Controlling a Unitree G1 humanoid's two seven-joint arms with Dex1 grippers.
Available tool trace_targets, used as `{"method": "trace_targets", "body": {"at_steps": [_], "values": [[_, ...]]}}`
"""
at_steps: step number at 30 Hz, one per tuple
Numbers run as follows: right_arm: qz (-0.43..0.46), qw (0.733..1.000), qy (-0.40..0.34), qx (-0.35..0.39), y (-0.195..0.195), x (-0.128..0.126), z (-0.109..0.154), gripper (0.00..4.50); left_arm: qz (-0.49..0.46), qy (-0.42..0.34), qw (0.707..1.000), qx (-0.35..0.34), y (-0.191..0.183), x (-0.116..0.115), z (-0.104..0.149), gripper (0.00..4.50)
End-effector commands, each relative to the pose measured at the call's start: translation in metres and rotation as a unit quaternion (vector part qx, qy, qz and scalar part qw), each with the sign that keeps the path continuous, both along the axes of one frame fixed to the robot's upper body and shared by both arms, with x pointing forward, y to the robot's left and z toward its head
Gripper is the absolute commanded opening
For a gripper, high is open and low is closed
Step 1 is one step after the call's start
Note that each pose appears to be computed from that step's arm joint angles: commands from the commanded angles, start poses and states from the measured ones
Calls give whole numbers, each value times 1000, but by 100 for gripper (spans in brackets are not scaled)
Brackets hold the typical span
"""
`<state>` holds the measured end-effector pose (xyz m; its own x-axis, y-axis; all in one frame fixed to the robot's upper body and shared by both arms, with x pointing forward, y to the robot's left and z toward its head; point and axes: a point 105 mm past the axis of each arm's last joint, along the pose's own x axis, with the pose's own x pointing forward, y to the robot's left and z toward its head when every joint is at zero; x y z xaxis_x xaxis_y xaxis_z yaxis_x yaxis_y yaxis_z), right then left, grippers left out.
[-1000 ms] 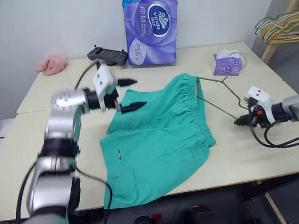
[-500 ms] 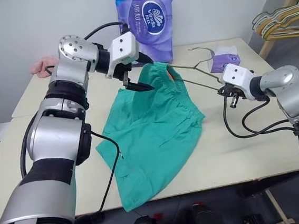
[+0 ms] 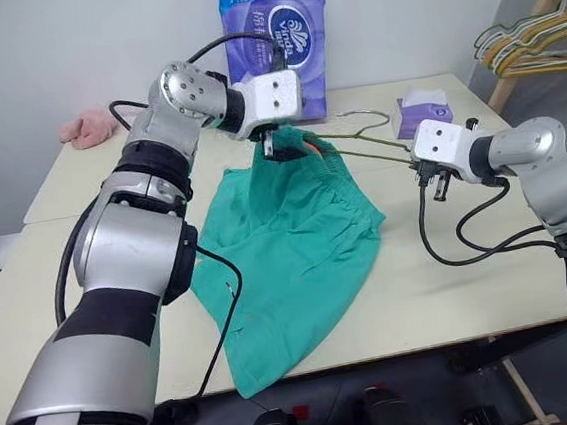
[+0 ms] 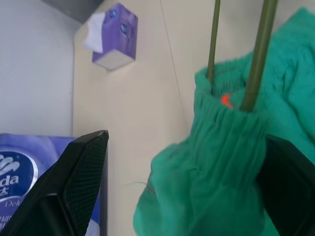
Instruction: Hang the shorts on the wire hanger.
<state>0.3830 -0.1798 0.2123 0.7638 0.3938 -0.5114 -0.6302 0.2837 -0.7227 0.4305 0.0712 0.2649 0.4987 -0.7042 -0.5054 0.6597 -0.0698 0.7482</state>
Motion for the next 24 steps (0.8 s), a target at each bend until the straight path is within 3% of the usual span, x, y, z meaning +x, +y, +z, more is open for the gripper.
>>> {"method": "trace_targets", "body": {"at_steps": [1, 9, 12, 24], "values": [[20, 998, -61, -12, 9, -2, 29, 0, 18, 0, 999, 37, 11, 3, -10, 449], [38, 995, -94, -22, 24, -4, 44, 0, 36, 0, 998, 55, 12, 8, -23, 449], [46, 994, -96, -21, 30, -8, 45, 0, 37, -10, 998, 40, 6, 9, -21, 394], [49, 993, -105, -13, 36, -12, 54, 0, 31, 9, 999, 34, 5, 7, -21, 8]]}}
